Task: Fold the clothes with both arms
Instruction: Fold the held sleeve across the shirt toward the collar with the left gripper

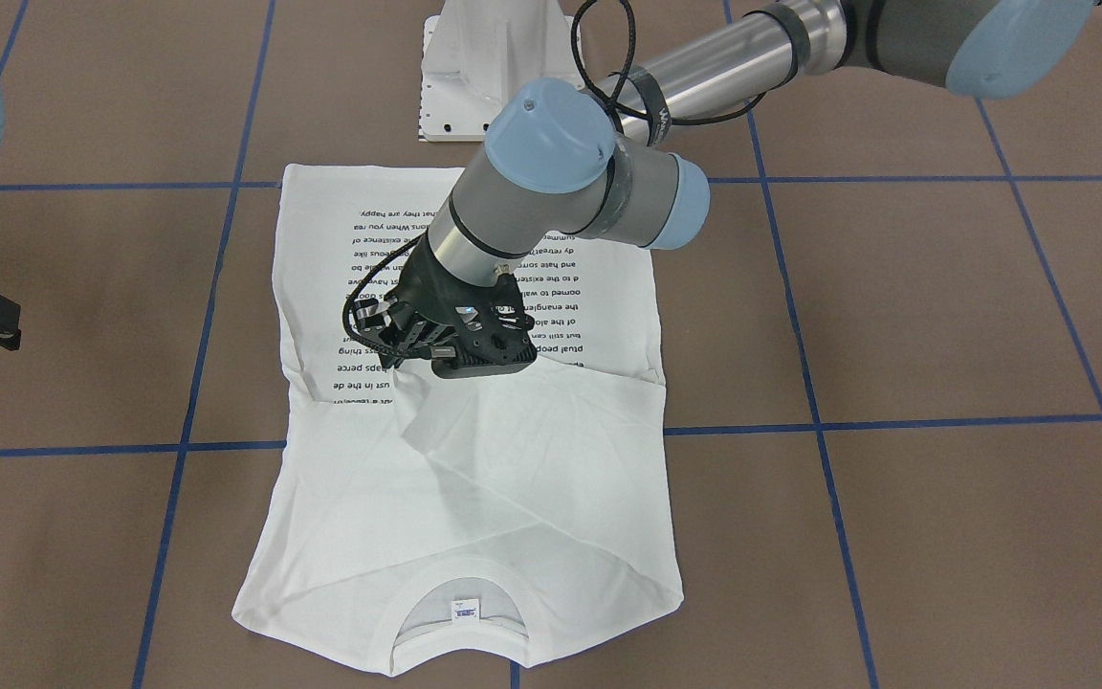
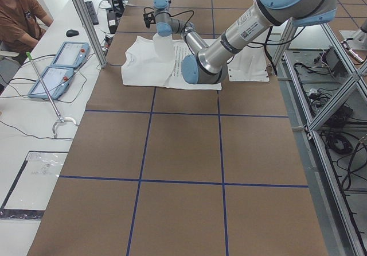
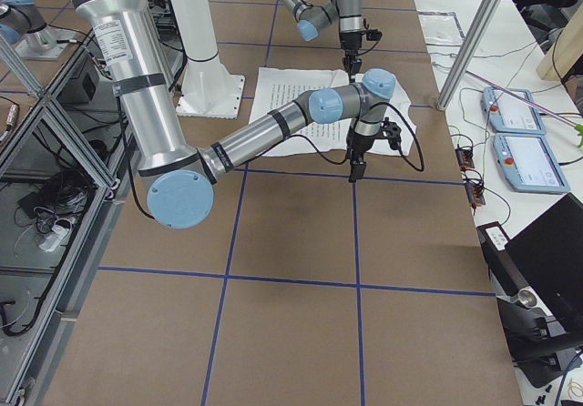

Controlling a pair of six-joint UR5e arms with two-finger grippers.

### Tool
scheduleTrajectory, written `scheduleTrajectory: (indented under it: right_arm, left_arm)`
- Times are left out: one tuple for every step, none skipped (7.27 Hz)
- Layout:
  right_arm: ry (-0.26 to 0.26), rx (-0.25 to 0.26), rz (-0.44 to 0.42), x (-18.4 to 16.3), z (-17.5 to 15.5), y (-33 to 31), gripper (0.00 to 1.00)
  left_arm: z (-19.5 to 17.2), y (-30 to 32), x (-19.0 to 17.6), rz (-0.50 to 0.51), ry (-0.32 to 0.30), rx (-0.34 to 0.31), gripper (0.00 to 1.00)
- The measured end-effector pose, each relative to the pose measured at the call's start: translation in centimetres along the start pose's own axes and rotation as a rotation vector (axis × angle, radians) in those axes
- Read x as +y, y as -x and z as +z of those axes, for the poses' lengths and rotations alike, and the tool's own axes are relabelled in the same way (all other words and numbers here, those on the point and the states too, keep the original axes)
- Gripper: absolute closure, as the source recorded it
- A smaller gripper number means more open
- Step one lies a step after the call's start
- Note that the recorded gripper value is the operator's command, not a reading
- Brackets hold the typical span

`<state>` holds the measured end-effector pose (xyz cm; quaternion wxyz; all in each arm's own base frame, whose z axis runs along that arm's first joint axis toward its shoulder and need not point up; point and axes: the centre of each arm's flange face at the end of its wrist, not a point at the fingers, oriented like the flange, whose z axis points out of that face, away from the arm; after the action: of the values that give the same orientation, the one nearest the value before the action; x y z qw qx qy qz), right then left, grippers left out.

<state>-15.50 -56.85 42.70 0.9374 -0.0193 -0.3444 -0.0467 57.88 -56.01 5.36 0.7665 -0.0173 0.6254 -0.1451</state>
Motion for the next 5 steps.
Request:
scheduleTrajectory:
  right_arm:
    - [0.000, -0.001, -0.002, -0.4, 0.3, 0.0, 0.00]
    - [0.000, -0.002, -0.003, -0.6, 0.6, -0.1, 0.00]
    - [0.004, -0.002, 0.000, -0.8, 1.0, -0.3, 0.00]
    - [0.008, -0.001, 0.003, -1.0, 1.3, -0.5, 0.00]
    - [0.011, -0.001, 0.006, -1.0, 1.5, -0.6, 0.00]
  left_arm:
    - [2.0, 0.5, 1.5, 0.016, -0.001, 0.011, 1.00]
    - [3.2, 0.8, 2.9, 0.026, 0.005, 0.015, 1.00]
    - [4.1, 0.8, 4.1, 0.034, 0.012, 0.017, 1.00]
    - [4.7, 0.8, 5.2, 0.041, 0.015, 0.018, 1.00]
    - [5.2, 0.7, 6.1, 0.046, 0.016, 0.019, 1.00]
